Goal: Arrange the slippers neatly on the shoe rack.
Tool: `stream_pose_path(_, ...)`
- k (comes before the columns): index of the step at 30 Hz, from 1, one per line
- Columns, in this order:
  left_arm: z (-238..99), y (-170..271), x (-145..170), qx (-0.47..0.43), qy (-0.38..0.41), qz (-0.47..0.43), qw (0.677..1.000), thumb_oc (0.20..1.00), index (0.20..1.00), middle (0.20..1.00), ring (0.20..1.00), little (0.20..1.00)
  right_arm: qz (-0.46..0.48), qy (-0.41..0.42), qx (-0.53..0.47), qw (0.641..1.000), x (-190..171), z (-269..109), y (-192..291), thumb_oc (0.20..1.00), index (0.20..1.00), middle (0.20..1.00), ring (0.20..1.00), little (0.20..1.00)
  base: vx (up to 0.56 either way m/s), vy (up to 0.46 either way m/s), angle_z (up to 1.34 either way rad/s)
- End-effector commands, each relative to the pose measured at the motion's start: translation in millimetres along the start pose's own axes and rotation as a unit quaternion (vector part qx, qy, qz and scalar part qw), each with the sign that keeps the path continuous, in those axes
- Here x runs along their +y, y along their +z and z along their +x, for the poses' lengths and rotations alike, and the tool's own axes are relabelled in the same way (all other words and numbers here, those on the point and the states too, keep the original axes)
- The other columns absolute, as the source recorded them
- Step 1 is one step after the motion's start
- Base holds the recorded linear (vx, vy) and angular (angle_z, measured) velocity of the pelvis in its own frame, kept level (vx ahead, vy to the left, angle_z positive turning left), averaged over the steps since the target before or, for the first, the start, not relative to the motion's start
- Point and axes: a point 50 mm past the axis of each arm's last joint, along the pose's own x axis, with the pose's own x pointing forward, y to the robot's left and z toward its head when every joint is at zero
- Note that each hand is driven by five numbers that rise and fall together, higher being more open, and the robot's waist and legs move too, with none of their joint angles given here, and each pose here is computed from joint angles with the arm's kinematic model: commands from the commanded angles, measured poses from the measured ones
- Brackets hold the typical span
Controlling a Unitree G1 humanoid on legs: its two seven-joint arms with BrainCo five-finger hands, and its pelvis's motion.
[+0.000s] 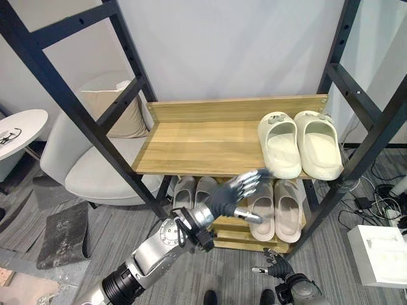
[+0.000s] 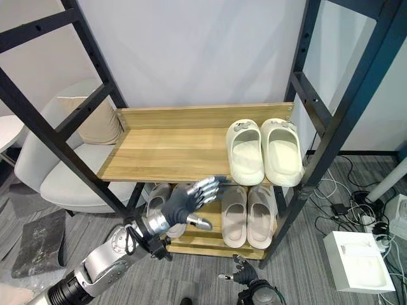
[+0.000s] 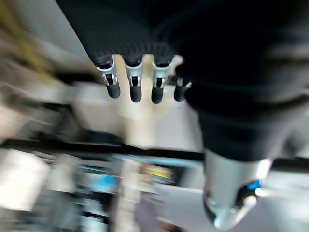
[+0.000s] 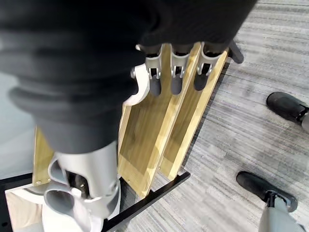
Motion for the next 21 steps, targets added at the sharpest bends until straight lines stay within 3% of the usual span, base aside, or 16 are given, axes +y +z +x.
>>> stream_pose_path(1, -18, -42, 12, 0.091, 0.05, 0.053, 0.993, 1.0, 1.0, 1.0, 1.0, 1.0, -0.019, 0.023, -0.09, 0.996, 5, 0, 39, 1.0, 1.0, 1.0, 1.0, 1.0, 0.0, 0.0, -0.06)
stream_pose_path(2, -34, -75, 17, 0.159, 0.103, 0.041, 0.981, 1.0, 1.0, 1.0, 1.0, 1.0, -0.02, 0.021, -0.092, 0.995, 1, -3, 39, 1.0, 1.0, 1.0, 1.0, 1.0, 0.0, 0.002, -0.08)
stream_pose_path(3, -34, -76, 17, 0.159, 0.103, 0.04, 0.981, 1.0, 1.0, 1.0, 1.0, 1.0, -0.021, 0.021, -0.092, 0.995, 1, -4, 38, 1.0, 1.0, 1.0, 1.0, 1.0, 0.0, 0.004, -0.03)
stream_pose_path(6, -55, -114, 23, 0.208, 0.229, -0.044, 0.95, 1.0, 1.0, 1.0, 1.0, 1.0, -0.017, 0.017, -0.092, 0.995, 2, -7, 37, 1.0, 1.0, 1.0, 1.0, 1.0, 0.0, -0.004, 0.0)
stream_pose_path(7, -62, -119, 27, 0.209, 0.277, -0.075, 0.935, 1.0, 1.0, 1.0, 1.0, 1.0, -0.01, 0.01, -0.093, 0.996, 2, -6, 38, 1.0, 1.0, 1.0, 1.0, 1.0, 0.01, -0.009, 0.11)
stream_pose_path(10, -64, -124, 28, 0.213, 0.294, -0.09, 0.928, 1.0, 1.0, 1.0, 1.0, 1.0, -0.008, 0.007, -0.093, 0.996, 2, -5, 39, 1.0, 1.0, 1.0, 1.0, 1.0, 0.0, -0.007, 0.07)
stream_pose_path(13, -74, -133, 37, 0.198, 0.394, -0.166, 0.882, 1.0, 1.0, 1.0, 1.0, 1.0, 0.016, -0.023, -0.094, 0.995, -3, -2, 42, 1.0, 1.0, 1.0, 1.0, 1.0, 0.0, 0.0, 0.0)
stream_pose_path(16, -82, -131, 43, 0.193, 0.419, -0.163, 0.872, 1.0, 1.0, 1.0, 1.0, 1.0, 0.033, -0.071, -0.102, 0.992, -33, -8, 44, 1.0, 1.0, 1.0, 1.0, 1.0, 0.0, -0.007, 0.01)
stream_pose_path(20, -81, -132, 43, 0.2, 0.42, -0.157, 0.871, 1.0, 1.0, 1.0, 1.0, 1.0, 0.036, -0.082, -0.096, 0.991, -37, -5, 44, 1.0, 1.0, 1.0, 1.0, 1.0, 0.0, 0.0, 0.0)
stream_pose_path(21, -89, -134, 47, 0.205, 0.433, -0.156, 0.864, 1.0, 1.0, 1.0, 1.0, 1.0, 0.051, -0.082, -0.136, 0.986, -48, -20, 50, 1.0, 1.0, 1.0, 1.0, 1.0, 0.0, 0.0, 0.0)
